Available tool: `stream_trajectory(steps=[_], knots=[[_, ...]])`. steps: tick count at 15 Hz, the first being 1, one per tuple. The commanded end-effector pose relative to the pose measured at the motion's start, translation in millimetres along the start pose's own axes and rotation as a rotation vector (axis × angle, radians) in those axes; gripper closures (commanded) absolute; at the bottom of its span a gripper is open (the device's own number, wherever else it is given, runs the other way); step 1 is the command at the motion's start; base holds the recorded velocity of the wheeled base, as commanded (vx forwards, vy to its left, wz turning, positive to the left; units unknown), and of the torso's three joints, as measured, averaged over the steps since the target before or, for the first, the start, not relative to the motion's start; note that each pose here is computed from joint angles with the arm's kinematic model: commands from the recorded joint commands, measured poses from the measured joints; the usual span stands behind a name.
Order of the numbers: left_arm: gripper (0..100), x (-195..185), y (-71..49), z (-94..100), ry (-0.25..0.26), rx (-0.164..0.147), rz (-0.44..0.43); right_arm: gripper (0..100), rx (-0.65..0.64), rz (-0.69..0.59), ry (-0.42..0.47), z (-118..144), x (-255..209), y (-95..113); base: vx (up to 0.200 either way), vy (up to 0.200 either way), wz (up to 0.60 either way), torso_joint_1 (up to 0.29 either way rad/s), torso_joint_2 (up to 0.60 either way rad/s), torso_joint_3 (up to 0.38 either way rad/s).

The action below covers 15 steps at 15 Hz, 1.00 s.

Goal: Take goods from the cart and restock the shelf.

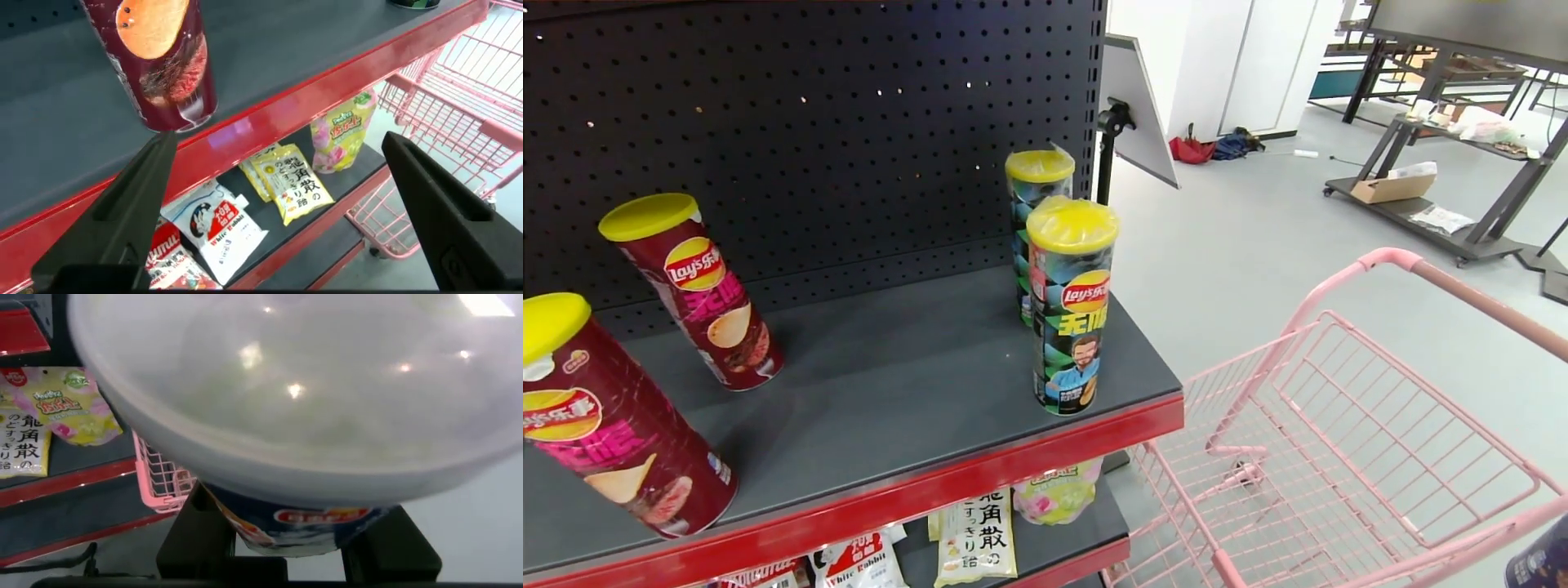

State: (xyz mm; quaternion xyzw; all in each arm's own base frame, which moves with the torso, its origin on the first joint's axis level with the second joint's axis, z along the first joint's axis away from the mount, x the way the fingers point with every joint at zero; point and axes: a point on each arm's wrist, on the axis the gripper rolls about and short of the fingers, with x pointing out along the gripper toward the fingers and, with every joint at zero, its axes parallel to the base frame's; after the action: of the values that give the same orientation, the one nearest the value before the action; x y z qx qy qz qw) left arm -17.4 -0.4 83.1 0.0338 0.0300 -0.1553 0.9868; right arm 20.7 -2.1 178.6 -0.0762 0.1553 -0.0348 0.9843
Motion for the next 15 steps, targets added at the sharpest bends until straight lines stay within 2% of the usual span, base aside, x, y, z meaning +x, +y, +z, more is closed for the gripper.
stream_trajectory(steps=[1, 7, 15], knots=[[0, 0, 0.0, 0.4, 0.000, 0.000, 0.000, 100, -0.002, 0.001, 0.007, -1, 1, 0, 0.000, 0.000, 0.60, 0.012, -0.03, -0.027], [0, 0, -0.1, 0.0, 0.001, 0.000, -0.003, 100, -0.004, 0.002, 0.019, -7, 2, 1, 0.000, 0.000, 0.60, 0.010, -0.01, 0.002], [0, 0, 1.1, -0.2, 0.003, 0.001, 0.047, 100, 0.017, -0.009, -0.056, -30, -13, 1, 0.000, 0.000, 0.00, 0.000, 0.00, 0.000]])
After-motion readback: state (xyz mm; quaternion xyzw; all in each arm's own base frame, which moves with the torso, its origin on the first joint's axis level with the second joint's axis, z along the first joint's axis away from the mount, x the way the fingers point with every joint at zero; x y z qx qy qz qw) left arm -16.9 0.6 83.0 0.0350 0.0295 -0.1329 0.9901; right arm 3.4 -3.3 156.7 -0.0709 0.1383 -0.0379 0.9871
